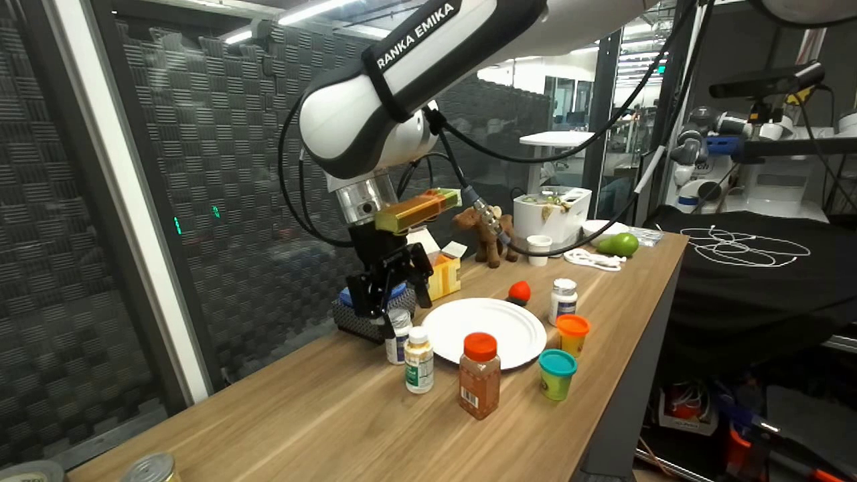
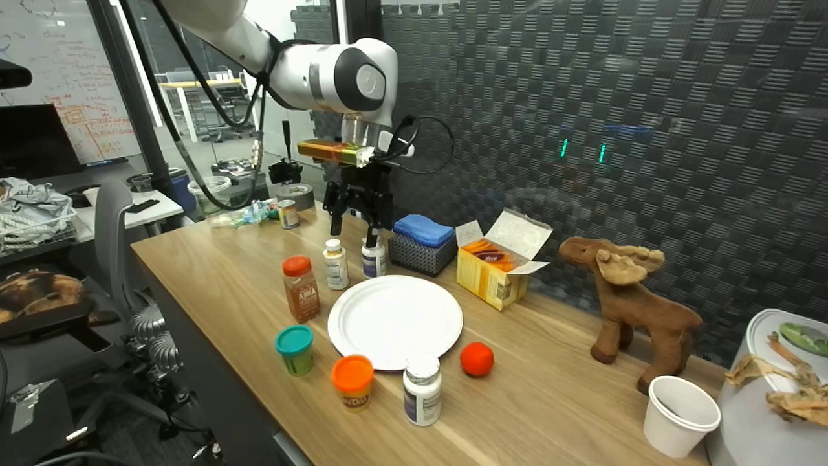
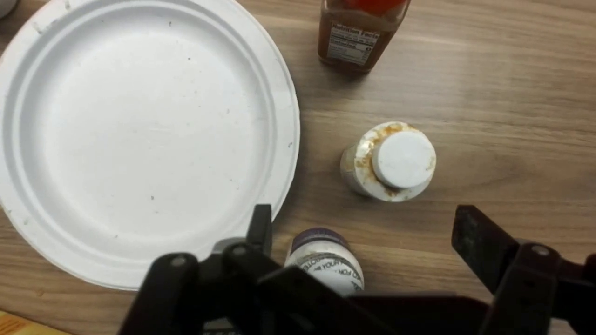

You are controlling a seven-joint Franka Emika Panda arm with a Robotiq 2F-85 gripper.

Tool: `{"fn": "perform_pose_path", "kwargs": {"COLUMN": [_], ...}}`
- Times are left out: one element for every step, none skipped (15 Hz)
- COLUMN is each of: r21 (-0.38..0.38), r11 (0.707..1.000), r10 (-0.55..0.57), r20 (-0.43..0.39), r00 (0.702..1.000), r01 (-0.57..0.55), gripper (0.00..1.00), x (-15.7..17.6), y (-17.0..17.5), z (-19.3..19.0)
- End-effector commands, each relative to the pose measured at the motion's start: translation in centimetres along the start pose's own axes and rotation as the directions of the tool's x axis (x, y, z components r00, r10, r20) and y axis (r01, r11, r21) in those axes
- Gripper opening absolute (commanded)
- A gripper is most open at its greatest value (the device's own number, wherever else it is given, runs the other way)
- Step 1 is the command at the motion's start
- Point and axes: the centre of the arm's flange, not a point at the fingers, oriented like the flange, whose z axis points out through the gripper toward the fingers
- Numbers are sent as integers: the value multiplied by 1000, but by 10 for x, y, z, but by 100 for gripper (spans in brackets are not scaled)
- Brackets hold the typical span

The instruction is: Put the objects surrounding the plate on to the plate.

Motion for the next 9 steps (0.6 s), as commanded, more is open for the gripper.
{"fn": "perform_pose_path", "kwargs": {"r21": [-5, -13, -16, -17, -18, -18, -21, -31, -41], "r11": [1000, 1000, 1000, 1000, 1000, 1000, 1000, 999, 999], "r10": [-12, -11, -7, -3, 1, 2, 5, 11, 18], "r20": [9, 8, 4, -2, -3, -5, -5, -7, -7], "r00": [1000, 1000, 1000, 1000, 1000, 1000, 1000, 1000, 1000], "r01": [12, 11, 7, 3, -1, -2, -5, -12, -18], "gripper": [100, 100, 100, 100, 100, 100, 100, 100, 98], "x": [22, 25, 28, 30, 33, 35, 37, 39, 43], "y": [-1, -1, -1, -2, -1, -1, 0, 2, 4], "z": [-9, -8, -8, -9, -9, -9, -9, -8, -7]}}
